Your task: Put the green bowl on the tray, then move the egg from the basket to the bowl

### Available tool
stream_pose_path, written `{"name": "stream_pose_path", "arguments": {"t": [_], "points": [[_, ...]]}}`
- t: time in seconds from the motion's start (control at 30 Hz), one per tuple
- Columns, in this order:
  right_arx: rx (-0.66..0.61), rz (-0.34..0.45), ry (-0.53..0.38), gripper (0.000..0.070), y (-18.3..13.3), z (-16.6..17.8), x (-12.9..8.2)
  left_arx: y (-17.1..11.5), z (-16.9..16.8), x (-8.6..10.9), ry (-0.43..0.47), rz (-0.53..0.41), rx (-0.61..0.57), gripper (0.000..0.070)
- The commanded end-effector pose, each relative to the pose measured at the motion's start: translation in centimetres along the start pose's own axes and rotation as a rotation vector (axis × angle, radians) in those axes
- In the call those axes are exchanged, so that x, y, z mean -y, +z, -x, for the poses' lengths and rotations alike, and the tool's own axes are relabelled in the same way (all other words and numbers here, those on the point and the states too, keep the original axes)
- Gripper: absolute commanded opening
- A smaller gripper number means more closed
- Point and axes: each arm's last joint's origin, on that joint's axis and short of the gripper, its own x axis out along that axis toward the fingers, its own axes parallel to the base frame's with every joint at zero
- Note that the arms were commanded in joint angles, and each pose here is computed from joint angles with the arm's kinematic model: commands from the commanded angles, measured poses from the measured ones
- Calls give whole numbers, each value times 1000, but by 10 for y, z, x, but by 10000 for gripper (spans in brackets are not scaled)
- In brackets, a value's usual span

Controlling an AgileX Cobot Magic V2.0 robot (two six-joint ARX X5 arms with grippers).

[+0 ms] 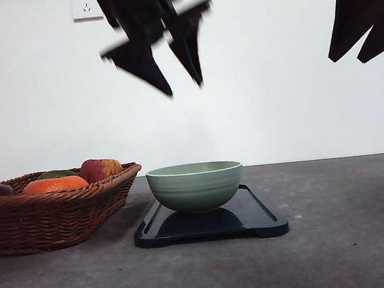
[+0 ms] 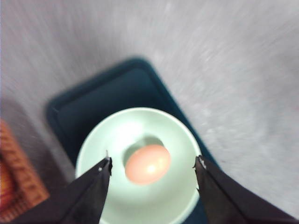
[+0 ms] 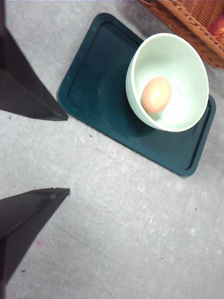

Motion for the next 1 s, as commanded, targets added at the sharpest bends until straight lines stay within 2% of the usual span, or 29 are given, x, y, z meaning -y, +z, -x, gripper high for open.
{"name": "stream_pose_path", "arguments": {"t": [0.0, 0.43, 0.57, 0.77, 0.97], "points": [[2, -7, 5, 277, 2, -1, -1, -9, 0, 1, -5, -20, -1, 360], [2, -5, 6, 277, 2, -1, -1, -117, 74, -16, 11, 49, 139, 359], [1, -5, 7, 278, 2, -1, -2, -146, 91, -26, 42, 107, 158, 355], [0, -3, 25, 278, 2, -1, -2, -177, 102, -40, 93, 198, 191, 353], [-7, -2, 76, 278, 1, -1, -4, -183, 103, -51, 138, 239, 192, 351]]}}
